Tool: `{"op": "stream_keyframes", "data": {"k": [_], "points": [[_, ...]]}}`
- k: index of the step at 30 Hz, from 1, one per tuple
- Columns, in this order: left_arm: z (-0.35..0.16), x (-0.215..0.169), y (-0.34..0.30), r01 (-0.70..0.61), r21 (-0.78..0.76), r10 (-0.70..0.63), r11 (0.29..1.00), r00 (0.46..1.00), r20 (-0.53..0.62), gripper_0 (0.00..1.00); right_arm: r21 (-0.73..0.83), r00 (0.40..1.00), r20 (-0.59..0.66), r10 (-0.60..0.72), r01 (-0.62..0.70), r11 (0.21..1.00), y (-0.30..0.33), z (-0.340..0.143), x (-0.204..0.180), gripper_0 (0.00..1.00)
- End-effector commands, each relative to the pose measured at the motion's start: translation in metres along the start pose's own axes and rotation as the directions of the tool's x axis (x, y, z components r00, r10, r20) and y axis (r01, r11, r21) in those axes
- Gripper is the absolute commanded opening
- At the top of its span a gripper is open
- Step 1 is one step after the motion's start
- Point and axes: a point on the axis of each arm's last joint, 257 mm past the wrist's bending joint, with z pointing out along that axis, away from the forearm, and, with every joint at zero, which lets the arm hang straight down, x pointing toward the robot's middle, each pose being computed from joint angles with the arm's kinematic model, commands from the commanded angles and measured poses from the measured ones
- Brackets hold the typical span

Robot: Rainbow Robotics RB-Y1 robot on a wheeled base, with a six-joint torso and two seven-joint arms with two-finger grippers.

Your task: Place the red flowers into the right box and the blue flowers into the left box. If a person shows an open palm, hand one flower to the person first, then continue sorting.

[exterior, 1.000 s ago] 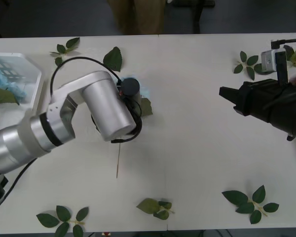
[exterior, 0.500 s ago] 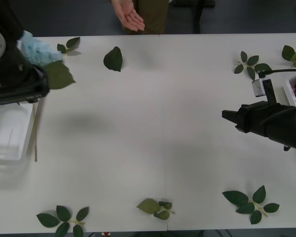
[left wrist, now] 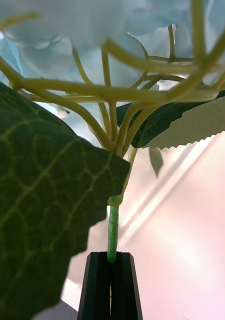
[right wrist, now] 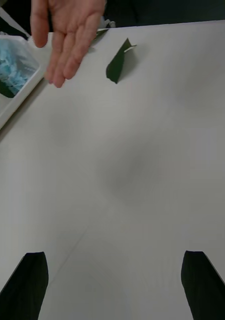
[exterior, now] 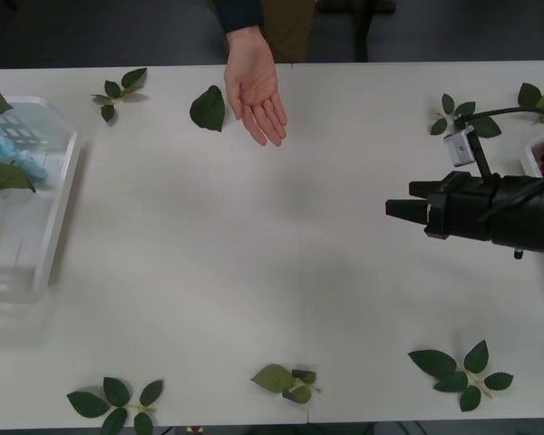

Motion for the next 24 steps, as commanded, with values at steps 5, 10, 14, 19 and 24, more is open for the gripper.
{"op": "stream_keyframes", "data": {"k": [5, 10, 14, 19, 24], "points": [[-0.004, -0.036, 0.036, 0.034, 0.019, -0.035, 0.999, 0.999, 0.04, 0.0, -0.125, 0.981, 0.15, -0.121, 0.14, 0.982, 0.012, -0.029, -0.061, 0.77], [-0.002, -0.034, 0.028, 0.02, 0.037, -0.021, 0.999, 0.999, 0.036, 0.0, -0.153, 0.961, 0.212, -0.175, 0.21, 0.966, 0.017, -0.043, -0.078, 0.77], [-0.013, -0.023, -0.011, -0.086, 0.082, 0.08, 0.993, 0.994, 0.069, 0.0, -0.164, 0.94, 0.26, -0.221, 0.269, 0.949, 0.024, -0.053, -0.098, 0.77], [-0.026, 0.013, -0.081, -0.073, 0.206, 0.061, 0.976, 0.996, 0.062, 0.0, -0.202, 0.925, 0.32, -0.206, 0.279, 0.939, 0.037, -0.063, -0.117, 0.77], [-0.037, 0.045, -0.138, -0.025, 0.293, 0.008, 0.956, 0.998, 0.059, 0.0, -0.223, 0.928, 0.299, -0.22, 0.293, 0.93, 0.04, -0.07, -0.114, 0.77]]}}
